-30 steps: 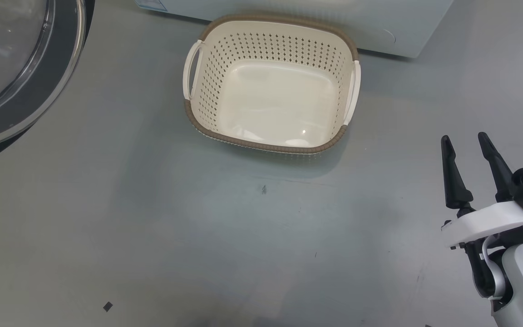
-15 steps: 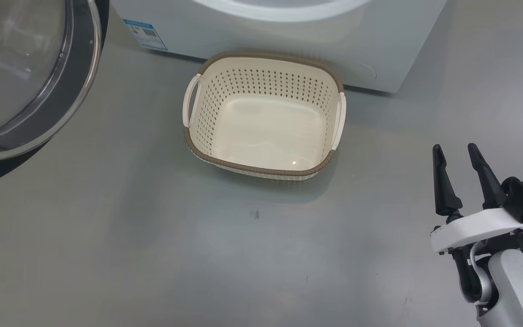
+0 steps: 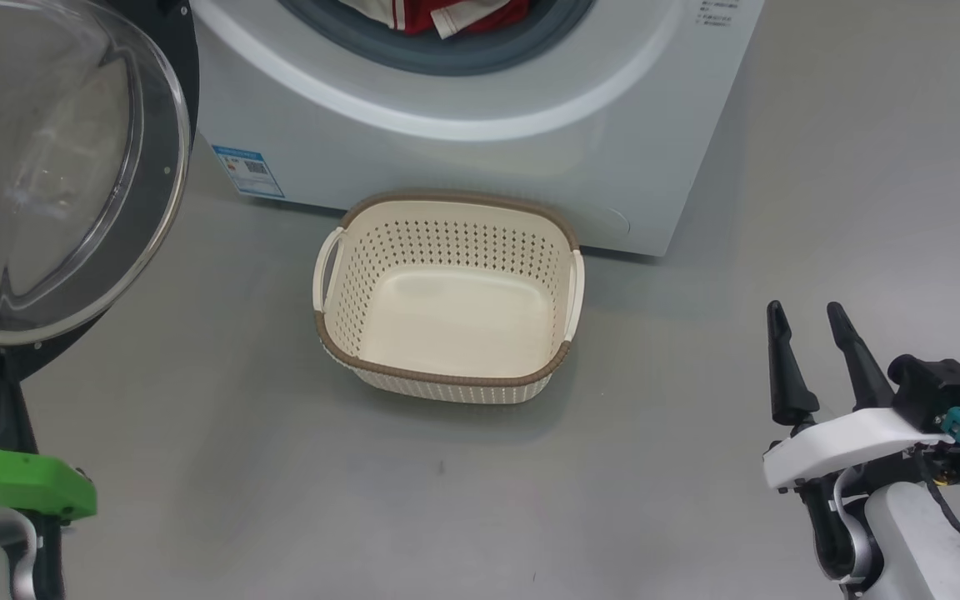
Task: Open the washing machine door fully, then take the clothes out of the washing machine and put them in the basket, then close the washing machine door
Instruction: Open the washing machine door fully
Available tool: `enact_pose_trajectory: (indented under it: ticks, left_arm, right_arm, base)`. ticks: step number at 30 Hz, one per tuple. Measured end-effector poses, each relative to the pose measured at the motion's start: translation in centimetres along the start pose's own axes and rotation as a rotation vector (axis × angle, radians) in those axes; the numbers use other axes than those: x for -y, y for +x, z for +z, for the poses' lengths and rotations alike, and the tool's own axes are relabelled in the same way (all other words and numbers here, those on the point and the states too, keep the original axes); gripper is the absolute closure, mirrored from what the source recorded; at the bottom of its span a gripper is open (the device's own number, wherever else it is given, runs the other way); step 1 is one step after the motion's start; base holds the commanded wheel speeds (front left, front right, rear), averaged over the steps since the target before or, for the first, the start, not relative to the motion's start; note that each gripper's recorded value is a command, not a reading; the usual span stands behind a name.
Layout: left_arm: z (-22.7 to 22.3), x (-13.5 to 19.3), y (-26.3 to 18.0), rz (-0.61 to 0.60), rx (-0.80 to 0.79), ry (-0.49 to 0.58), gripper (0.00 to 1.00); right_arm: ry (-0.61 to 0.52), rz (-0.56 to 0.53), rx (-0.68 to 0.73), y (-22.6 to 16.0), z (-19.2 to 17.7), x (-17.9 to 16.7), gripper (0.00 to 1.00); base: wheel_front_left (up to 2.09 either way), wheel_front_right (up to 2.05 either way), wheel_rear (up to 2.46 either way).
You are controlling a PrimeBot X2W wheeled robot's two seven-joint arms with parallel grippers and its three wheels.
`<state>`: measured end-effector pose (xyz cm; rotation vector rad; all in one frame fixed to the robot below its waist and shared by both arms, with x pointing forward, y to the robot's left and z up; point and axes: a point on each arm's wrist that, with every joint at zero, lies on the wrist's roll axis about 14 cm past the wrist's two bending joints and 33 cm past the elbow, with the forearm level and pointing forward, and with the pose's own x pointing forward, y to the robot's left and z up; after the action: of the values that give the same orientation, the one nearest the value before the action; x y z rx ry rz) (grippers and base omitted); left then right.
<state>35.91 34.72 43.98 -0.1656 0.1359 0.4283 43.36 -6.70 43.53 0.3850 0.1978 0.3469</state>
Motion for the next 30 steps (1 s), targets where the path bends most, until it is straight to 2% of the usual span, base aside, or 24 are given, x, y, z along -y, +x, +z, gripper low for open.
enact_pose_trajectory:
  ticks: [14,21,30]
  left_arm:
    - [0.4,6.3,-2.8,-0.197,0.041,-0.019,1.0]
    - [-0.6,10.4,-4.2,-0.289,0.024,-0.071,1.0]
    - [0.6,13.9,-4.7,-0.378,0.063,-0.085,1.0]
  right_arm:
    - [0.006,-0.048,0.091,-4.4,2.8,-0.1,0.0]
    - [0.004,-0.094,0.138,-6.2,4.0,1.0,0.0]
    - [0.007,-0.154,0.162,-8.0,4.5,2.6,0.0]
  base:
    - [0.0,0.0,0.0]
    - [0.0,0.0,0.0]
    - [0.0,0.0,0.0]
